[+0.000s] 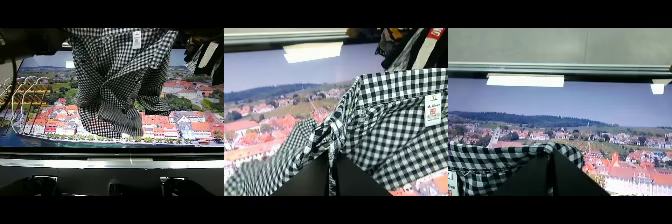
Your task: Fold the clothes and pants, and hang the long-sleeved shirts on hangers.
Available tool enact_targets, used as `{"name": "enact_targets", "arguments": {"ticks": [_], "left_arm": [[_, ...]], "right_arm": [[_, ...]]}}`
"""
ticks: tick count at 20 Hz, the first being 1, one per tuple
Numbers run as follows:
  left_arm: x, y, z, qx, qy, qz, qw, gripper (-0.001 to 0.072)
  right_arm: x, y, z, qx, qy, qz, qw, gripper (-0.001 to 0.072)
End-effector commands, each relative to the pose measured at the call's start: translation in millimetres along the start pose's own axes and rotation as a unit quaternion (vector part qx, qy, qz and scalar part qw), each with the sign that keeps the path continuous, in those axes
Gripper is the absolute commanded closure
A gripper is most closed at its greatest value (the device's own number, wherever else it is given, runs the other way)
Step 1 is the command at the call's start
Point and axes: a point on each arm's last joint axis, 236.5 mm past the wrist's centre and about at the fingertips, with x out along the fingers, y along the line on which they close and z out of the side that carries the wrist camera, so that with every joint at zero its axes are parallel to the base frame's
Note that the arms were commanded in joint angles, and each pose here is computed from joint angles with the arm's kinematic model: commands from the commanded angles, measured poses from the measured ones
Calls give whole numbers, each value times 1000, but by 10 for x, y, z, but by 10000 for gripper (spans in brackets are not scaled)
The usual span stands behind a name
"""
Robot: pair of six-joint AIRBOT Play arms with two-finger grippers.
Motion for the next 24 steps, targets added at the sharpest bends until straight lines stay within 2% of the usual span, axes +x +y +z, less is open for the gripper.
{"name": "enact_targets", "arguments": {"ticks": [1,6,8,12,15,21,24], "left_arm": [[-12,-78,232,2,-52,-9,999,689],[-7,-117,250,3,-57,-14,998,689],[24,-57,97,-1,-25,-1,1000,689],[258,117,-561,-84,83,43,992,688],[507,204,-1312,-116,179,79,974,688],[987,340,-2632,-176,266,128,939,687],[1081,463,-3027,-194,282,146,928,687]], "right_arm": [[-64,-9,273,-13,-56,0,998,686],[-266,0,586,-13,-120,11,993,686],[-248,-36,428,-9,-86,5,996,686],[-17,60,-538,4,99,13,995,686],[103,36,-1538,13,252,-8,968,687],[319,-129,-3025,98,333,-57,936,687],[443,-54,-3374,130,342,-49,929,686]]}}
